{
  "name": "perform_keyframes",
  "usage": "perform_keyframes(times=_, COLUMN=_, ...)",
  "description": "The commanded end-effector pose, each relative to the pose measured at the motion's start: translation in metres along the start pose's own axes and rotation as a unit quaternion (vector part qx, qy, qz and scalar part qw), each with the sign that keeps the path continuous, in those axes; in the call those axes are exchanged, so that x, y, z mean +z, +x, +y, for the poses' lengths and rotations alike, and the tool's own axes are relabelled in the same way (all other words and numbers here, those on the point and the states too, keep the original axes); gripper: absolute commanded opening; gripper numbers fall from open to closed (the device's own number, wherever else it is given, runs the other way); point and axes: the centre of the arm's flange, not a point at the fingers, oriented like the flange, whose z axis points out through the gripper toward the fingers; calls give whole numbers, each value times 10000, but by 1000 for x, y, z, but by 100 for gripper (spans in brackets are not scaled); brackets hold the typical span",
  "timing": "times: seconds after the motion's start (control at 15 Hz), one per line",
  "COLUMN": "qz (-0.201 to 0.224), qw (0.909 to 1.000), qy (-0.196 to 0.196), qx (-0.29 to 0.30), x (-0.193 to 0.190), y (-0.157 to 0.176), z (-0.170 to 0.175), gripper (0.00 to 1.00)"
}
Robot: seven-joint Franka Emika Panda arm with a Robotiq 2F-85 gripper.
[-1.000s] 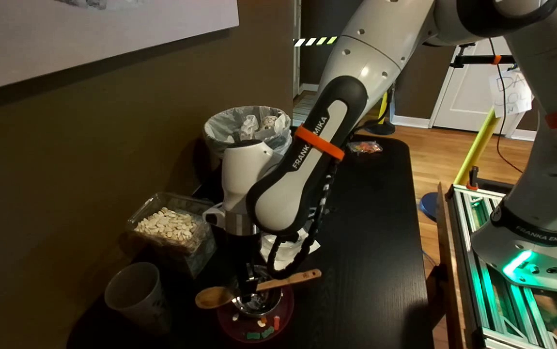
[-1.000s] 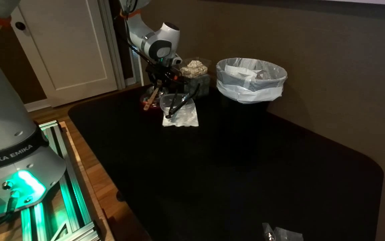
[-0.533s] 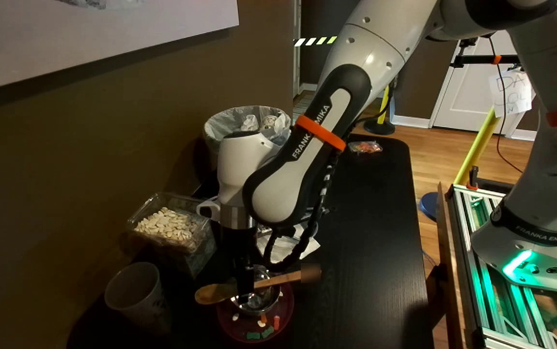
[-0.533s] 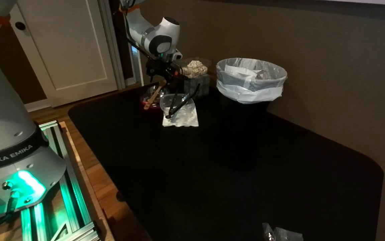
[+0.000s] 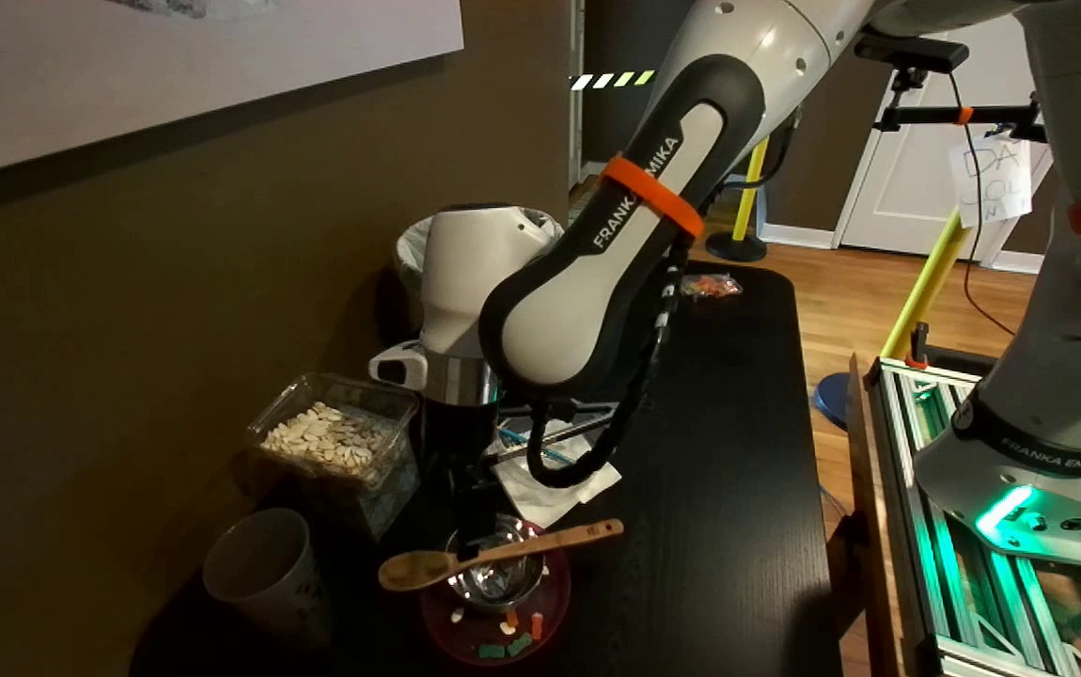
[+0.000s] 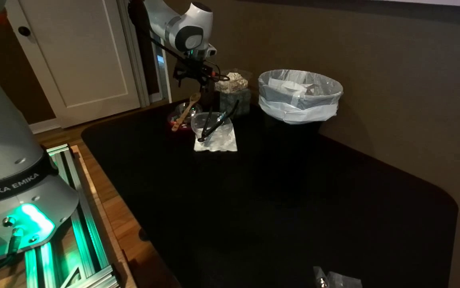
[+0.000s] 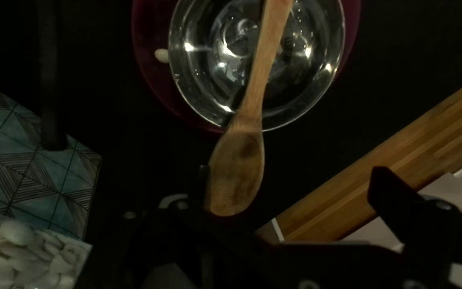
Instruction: Remove the cooking stick from the lunchbox and put it on the silver bowl
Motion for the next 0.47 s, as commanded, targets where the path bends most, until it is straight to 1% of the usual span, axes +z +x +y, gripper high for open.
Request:
perform_keyframes(times=0.0, qz=-75, qw=9971, qy=-73, qx=-757, x=-15, y=-16, z=-3, gripper=100)
perform_keyframes(times=0.27, qz=-122, qw=9914, qy=-119, qx=-1295, x=-29, y=-18, z=9, gripper=100)
perform_keyframes(times=0.33, qz=-178, qw=9889, qy=-67, qx=-1473, x=-31, y=-17, z=13, gripper=100)
perform_keyframes(times=0.4, qz=-29, qw=9930, qy=-132, qx=-1172, x=-19, y=-8, z=10, gripper=100)
